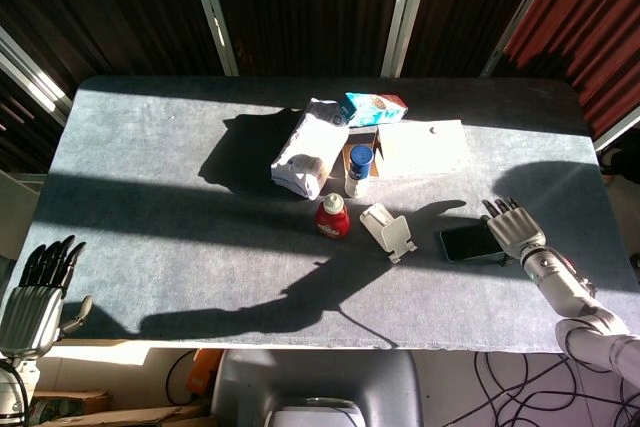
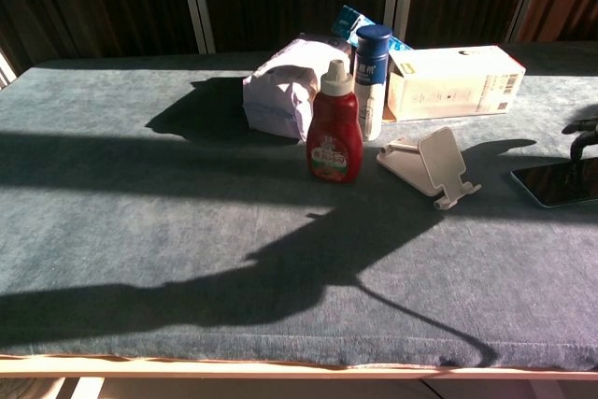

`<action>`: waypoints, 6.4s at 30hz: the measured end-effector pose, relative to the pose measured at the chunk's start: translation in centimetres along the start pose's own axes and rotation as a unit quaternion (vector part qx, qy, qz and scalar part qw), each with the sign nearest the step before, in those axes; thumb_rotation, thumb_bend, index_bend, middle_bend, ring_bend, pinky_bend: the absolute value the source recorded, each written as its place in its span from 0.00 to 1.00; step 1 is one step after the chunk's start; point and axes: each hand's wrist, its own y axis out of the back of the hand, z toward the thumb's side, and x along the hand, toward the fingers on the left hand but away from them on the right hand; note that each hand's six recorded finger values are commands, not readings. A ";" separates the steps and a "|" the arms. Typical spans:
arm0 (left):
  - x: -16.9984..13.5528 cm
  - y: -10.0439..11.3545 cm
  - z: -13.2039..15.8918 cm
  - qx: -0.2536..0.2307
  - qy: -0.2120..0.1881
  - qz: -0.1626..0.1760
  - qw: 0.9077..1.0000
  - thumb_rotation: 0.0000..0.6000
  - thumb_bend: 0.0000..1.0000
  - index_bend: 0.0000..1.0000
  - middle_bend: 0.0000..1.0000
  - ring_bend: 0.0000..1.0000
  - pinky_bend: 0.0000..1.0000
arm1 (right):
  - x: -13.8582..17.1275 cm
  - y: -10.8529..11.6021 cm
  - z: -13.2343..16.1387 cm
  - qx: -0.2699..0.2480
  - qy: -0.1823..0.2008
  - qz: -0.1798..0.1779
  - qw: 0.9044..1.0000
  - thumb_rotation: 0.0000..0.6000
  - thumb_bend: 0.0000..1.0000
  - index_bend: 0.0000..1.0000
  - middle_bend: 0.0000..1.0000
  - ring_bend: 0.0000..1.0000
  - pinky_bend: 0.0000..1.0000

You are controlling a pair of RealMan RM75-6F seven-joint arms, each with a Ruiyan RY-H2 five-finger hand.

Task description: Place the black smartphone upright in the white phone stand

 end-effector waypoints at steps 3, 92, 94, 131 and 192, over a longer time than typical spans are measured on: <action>0.0 -0.1 0.0 0.001 0.000 -0.001 1.000 1.00 0.37 0.00 0.01 0.00 0.05 | 0.0 0.1 0.0 -0.022 0.003 -0.003 1.000 1.00 0.30 0.37 0.17 0.00 0.00; -0.6 0.7 -0.1 -0.013 -0.008 0.009 1.000 1.00 0.37 0.00 0.03 0.00 0.05 | 2.0 -0.9 1.8 -0.010 0.015 -0.107 0.994 1.00 0.31 0.98 0.72 0.58 0.57; -0.6 0.7 -0.1 -0.013 -0.008 0.009 1.000 1.00 0.37 0.00 0.03 0.00 0.05 | 2.1 -0.6 1.7 -0.002 0.011 -0.117 0.993 1.00 0.31 0.98 0.72 0.58 0.57; -0.2 0.0 0.1 -0.005 -0.008 -0.001 1.000 1.00 0.37 0.00 0.03 0.00 0.05 | 5.4 17.1 7.5 0.582 0.161 -0.439 0.665 1.00 0.30 0.98 0.72 0.58 0.55; 0.5 -1.2 0.5 0.015 0.003 -0.019 1.000 1.00 0.37 0.00 0.03 0.00 0.05 | 1.0 15.6 11.9 0.631 0.258 -0.414 0.603 1.00 0.30 0.98 0.72 0.57 0.36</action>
